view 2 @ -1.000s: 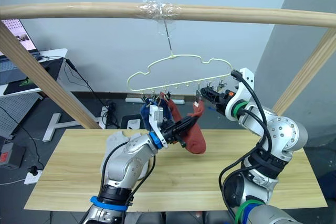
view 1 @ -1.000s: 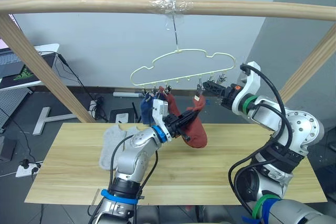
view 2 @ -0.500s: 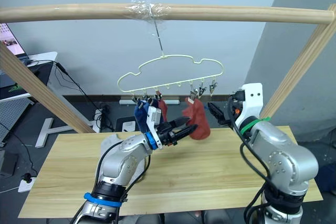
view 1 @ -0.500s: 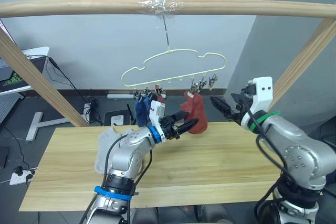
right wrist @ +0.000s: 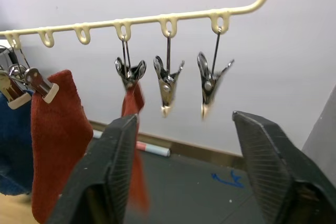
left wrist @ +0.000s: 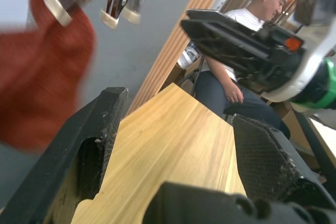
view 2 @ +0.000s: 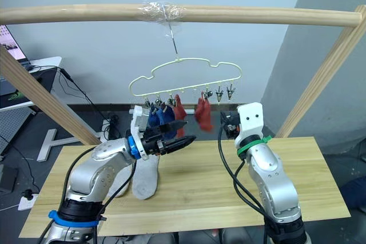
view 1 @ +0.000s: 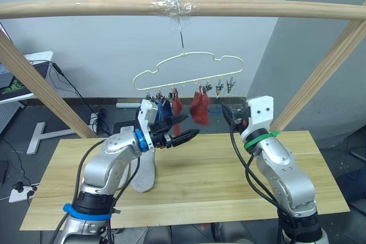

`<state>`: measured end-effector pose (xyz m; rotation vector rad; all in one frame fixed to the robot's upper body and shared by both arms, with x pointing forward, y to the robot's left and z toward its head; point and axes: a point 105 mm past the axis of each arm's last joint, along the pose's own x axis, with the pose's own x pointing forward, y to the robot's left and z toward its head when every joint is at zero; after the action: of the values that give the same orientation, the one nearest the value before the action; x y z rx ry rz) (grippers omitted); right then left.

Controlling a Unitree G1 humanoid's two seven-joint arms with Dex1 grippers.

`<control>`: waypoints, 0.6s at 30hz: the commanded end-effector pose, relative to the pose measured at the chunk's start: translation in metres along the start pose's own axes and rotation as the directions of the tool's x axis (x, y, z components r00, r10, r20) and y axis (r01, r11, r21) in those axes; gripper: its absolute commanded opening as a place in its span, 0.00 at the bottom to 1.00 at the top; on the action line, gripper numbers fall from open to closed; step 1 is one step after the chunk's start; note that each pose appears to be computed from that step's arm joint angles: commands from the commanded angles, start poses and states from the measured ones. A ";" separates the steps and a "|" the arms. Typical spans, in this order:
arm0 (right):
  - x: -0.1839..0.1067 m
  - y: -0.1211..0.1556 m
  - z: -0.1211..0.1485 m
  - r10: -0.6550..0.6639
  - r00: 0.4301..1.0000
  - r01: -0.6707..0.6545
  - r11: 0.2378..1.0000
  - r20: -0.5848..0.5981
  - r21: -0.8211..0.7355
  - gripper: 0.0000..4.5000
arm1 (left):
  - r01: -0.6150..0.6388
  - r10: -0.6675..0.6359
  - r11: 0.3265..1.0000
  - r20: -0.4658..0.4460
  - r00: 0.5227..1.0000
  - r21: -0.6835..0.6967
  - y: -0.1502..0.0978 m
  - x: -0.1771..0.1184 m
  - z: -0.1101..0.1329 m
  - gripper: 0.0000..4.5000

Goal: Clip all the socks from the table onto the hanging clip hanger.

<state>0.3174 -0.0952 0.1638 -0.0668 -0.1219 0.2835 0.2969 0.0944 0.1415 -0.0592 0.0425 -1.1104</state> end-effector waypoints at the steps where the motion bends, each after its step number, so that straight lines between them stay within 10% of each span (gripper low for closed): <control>1: 0.003 -0.001 0.016 -0.012 0.997 0.013 1.000 0.079 -0.015 0.68 | 0.028 -0.029 0.999 0.025 0.999 0.029 -0.005 -0.003 0.013 0.82; 4: 0.009 0.001 0.015 -0.009 0.997 0.010 1.000 0.077 -0.013 0.50 | 0.018 -0.019 0.999 0.022 1.000 0.030 -0.002 -0.004 0.012 0.82; 18: 0.037 0.003 0.009 -0.048 0.996 0.047 0.999 0.081 0.020 0.50 | 0.014 -0.015 0.999 0.027 1.000 0.048 -0.002 -0.006 0.018 0.82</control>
<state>0.3498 -0.0771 0.1618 -0.0360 -0.1388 0.2677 0.2950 0.0976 0.1442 -0.0428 0.0510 -1.1159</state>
